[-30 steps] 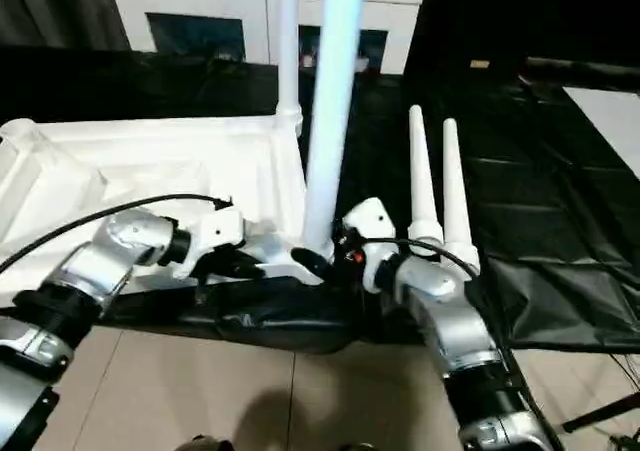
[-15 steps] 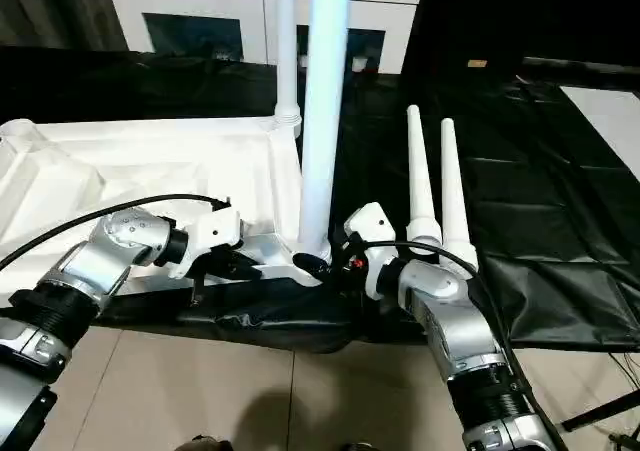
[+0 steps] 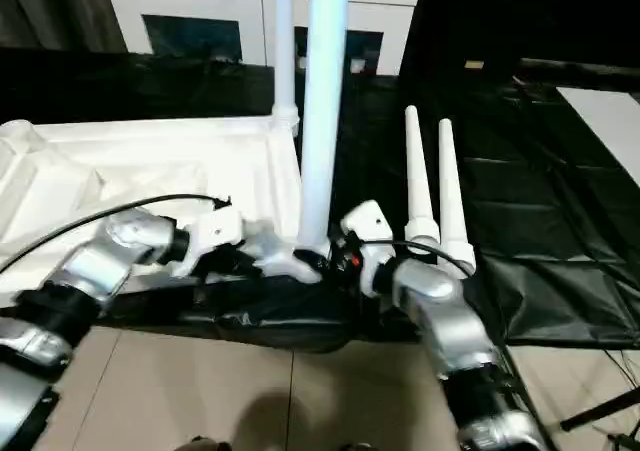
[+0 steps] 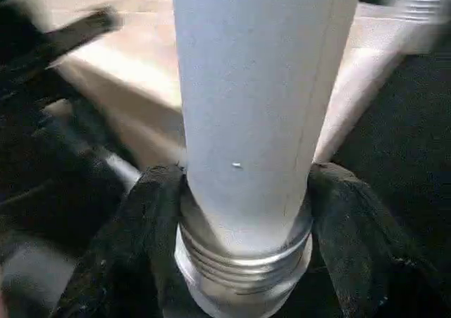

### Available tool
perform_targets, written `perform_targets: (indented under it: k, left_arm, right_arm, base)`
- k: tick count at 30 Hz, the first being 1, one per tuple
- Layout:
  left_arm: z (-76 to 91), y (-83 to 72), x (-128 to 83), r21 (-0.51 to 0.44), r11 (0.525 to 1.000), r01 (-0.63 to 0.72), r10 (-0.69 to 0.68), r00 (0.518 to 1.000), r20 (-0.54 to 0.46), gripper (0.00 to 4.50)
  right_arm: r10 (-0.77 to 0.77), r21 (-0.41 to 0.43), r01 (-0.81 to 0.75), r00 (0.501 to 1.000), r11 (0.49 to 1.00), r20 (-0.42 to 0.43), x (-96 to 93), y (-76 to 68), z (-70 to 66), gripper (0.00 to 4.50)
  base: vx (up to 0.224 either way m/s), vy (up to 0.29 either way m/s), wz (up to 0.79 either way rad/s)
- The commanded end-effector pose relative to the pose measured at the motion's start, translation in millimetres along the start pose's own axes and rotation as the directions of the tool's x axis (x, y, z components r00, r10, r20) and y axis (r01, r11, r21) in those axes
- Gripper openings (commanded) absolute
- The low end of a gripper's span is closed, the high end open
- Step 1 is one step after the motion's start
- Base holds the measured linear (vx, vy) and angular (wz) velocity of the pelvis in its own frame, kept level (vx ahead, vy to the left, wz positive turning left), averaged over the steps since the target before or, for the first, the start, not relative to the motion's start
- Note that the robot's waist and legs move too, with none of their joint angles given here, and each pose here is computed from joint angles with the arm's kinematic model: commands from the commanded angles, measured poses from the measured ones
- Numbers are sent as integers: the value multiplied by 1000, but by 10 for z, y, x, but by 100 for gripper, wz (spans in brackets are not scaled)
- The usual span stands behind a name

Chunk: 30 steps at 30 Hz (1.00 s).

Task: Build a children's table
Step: Rotate leg to tighten

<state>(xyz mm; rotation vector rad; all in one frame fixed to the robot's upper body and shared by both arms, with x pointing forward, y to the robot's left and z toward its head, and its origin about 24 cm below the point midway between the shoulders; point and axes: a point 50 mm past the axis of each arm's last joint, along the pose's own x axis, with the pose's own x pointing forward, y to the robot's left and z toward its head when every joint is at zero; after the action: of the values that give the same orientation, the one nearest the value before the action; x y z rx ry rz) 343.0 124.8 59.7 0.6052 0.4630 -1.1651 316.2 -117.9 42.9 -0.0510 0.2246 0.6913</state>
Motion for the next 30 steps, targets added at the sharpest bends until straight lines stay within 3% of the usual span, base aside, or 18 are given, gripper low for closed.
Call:
perform_targets:
  k: [1,4,7,10,14,16,19,21,23,27,28,30]
  left_arm:
    - [78,137,12,-50,986,-158,159,987,18,0]
    - [133,165,86,-89,971,-223,226,974,27,0]
    - [352,182,317,-185,916,-357,374,925,66,0]
    - [499,153,435,-163,908,-387,405,909,98,0]
    - [569,100,500,-108,930,-350,362,924,120,0]
    - [515,82,484,-58,946,-319,324,940,111,0]
    - [464,89,464,-44,949,-313,316,943,103,0]
    - [448,92,458,-40,950,-311,314,944,100,0]
    - [424,93,444,-19,954,-300,301,949,98,0]
    - [372,72,416,67,966,-248,242,966,91,0]
    - [363,54,400,150,967,-208,195,976,94,0]
    - [343,51,380,219,960,-176,163,984,75,0]
  right_arm:
    - [-268,75,278,955,958,-125,-86,-263,-246,243]
    - [-341,122,357,930,926,-136,-30,-274,-253,243]
    - [-482,223,512,858,830,-175,169,-216,-245,242]
    - [-518,255,552,834,794,-190,303,-138,-216,235]
    - [-502,245,532,846,810,-178,392,-71,-170,235]
    - [-485,262,501,865,825,-127,369,-92,-123,288]
    - [-492,247,500,865,830,-98,329,-140,-101,291]
    - [-494,232,501,865,834,-88,316,-156,-92,315]
    - [-506,177,508,860,843,-65,272,-189,-59,331]
    - [-457,92,456,889,885,-4,132,-182,4,331]
    - [-422,63,421,906,905,20,48,-155,17,331]
    - [-380,45,378,924,925,42,-40,-121,20,331]
  base:
    - [0,0,0]
    - [0,0,0]
    - [0,0,0]
    - [0,0,0]
    - [0,0,0]
    - [0,0,0]
    - [0,0,0]
    - [0,0,0]
    - [0,0,0]
    - [0,0,0]
    - [0,0,0]
    - [0,0,0]
